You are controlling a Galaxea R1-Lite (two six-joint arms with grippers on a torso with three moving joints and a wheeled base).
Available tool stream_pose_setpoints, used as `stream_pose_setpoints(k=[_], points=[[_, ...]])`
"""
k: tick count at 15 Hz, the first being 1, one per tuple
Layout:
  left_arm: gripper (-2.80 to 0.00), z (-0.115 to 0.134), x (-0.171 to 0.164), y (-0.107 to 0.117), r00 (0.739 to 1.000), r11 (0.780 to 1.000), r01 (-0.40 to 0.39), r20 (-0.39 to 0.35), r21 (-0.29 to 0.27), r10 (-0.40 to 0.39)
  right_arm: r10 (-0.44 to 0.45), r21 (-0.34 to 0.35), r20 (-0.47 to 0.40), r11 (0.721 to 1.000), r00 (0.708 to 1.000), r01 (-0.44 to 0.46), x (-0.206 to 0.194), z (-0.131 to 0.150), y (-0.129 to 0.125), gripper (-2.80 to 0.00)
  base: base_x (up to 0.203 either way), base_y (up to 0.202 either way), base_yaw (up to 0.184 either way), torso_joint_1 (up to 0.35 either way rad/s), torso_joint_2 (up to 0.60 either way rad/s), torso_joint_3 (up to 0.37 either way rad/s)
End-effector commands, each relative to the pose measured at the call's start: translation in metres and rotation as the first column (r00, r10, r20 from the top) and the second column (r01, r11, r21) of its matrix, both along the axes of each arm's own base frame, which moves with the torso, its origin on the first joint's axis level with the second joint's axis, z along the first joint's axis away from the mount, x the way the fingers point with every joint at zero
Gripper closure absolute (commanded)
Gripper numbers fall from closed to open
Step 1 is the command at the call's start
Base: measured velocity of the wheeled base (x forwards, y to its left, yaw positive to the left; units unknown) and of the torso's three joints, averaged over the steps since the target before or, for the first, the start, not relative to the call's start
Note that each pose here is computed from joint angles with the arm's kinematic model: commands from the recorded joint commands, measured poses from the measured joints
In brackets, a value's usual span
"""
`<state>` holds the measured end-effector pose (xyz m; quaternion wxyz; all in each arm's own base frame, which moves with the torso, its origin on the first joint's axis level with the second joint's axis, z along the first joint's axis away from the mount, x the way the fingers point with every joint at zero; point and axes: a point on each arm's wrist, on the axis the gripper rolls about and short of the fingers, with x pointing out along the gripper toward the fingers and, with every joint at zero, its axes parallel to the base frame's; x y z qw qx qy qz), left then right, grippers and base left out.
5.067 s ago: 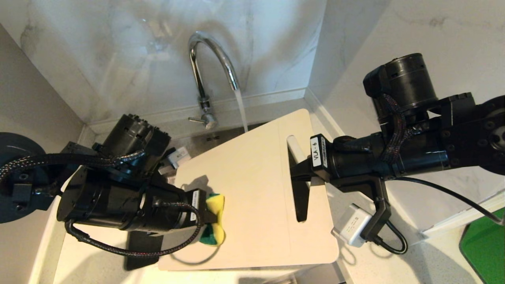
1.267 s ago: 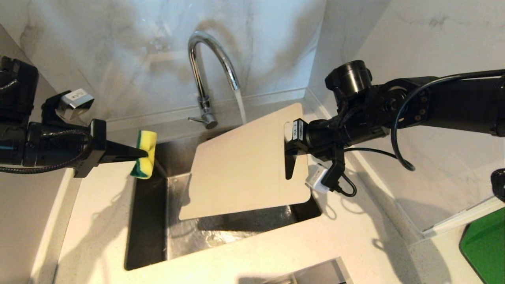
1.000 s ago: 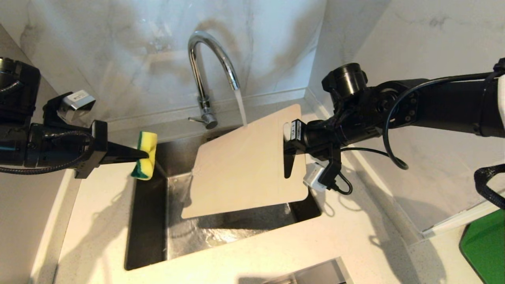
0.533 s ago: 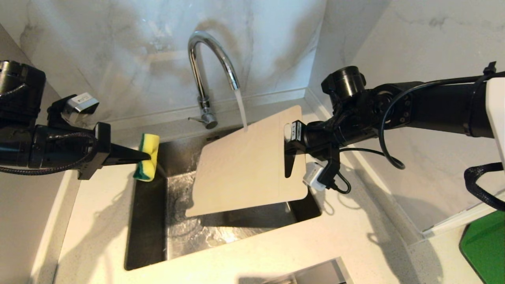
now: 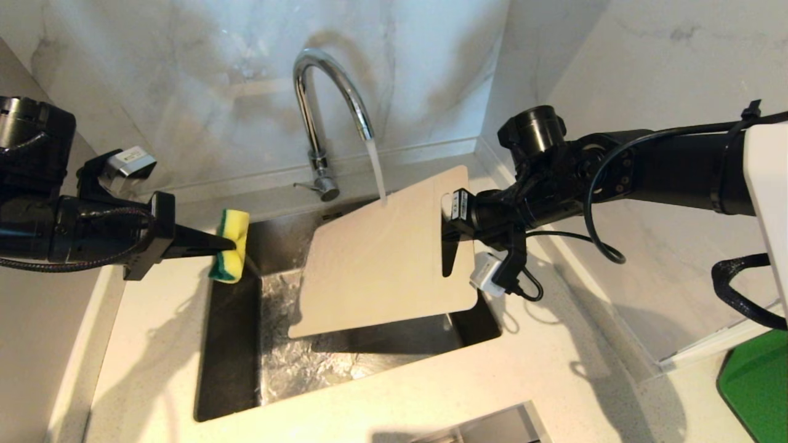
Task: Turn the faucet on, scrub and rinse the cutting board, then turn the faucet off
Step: Scrub the cutting board underwater
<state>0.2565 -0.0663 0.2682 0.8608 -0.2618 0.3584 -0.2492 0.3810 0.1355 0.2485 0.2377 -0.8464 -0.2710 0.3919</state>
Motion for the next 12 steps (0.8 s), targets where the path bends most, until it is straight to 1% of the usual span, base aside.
stream_pose_setpoints(k=[1,4,6,12], points=[[0.0,-0.0003,0.0007,-0.0007,1.0,1.0,0.002,-0.004,-0.003,-0.002,0.011,-0.005,0.015,1.0,1.0,-0.011,0.0041,0.0001,0.0016,0.0,0.0,0.0,0.0,0.0,0.0,0.0],[0.0,0.0,0.0024,-0.0011,1.0,1.0,0.003,0.008,-0.005,-0.003,0.011,-0.002,0.026,1.0,1.0,-0.011,0.0112,0.002,0.004,0.0,0.0,0.0,0.0,0.0,0.0,0.0],[0.0,-0.0005,0.0034,-0.0013,1.0,1.0,0.002,0.01,-0.006,-0.002,0.01,-0.003,0.016,1.0,1.0,-0.01,0.013,0.0013,0.0045,0.0,0.0,0.0,0.0,0.0,0.0,0.0],[0.0,-0.0005,0.0034,-0.0013,1.0,1.0,0.002,0.01,-0.006,-0.002,0.018,-0.015,0.007,1.0,1.0,-0.018,0.0085,-0.0006,0.0037,0.0,0.0,0.0,0.0,0.0,0.0,0.0]])
